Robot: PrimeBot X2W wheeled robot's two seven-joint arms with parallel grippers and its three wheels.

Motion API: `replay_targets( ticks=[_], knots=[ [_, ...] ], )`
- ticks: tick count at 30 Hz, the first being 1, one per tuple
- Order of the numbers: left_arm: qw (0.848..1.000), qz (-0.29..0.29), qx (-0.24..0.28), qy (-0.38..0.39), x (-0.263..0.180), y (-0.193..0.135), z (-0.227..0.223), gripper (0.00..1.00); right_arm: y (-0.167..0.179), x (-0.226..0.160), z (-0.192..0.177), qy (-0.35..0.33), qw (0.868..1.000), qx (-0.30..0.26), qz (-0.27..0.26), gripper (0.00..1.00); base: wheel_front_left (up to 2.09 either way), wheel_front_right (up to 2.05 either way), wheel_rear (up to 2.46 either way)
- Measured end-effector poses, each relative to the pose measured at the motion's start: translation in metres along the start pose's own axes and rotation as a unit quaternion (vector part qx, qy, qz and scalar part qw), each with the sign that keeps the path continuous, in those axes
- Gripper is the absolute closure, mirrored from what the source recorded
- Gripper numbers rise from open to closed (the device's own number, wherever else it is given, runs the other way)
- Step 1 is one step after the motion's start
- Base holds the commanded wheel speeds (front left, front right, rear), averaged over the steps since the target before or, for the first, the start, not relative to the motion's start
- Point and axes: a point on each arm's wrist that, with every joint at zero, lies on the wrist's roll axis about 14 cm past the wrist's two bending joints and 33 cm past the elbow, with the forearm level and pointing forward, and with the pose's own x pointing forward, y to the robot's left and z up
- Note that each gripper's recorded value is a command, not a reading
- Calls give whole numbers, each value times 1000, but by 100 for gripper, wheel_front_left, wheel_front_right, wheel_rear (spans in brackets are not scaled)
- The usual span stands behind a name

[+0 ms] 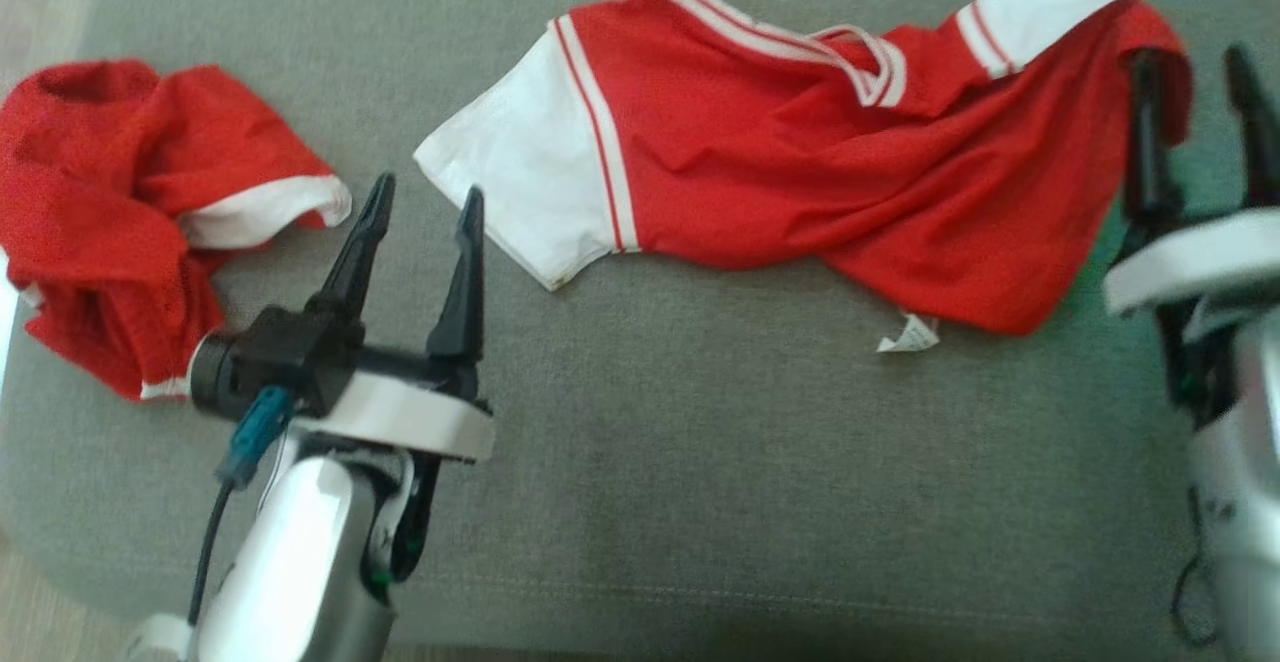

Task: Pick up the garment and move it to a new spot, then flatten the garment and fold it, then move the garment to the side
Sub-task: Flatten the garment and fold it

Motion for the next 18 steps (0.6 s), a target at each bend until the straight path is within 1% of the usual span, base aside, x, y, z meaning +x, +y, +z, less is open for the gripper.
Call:
replay_targets(
  ticks=[3,7,13,18],
  knots=[
    [1000,7,4,1,-10,3,2,0,12,-26,9,-20,1000,8,4,0,0,0,0],
    [1000,9,7,-3,-20,0,7,0,25,-63,15,-30,999,23,0,0,0,0,0],
    [1000,5,12,-6,-36,-4,12,0,35,-117,9,-6,999,47,-16,0,0,0,0],
    [1000,2,15,-6,-44,-7,14,0,39,-143,13,3,998,51,-23,0,0,0,0]
  ],
)
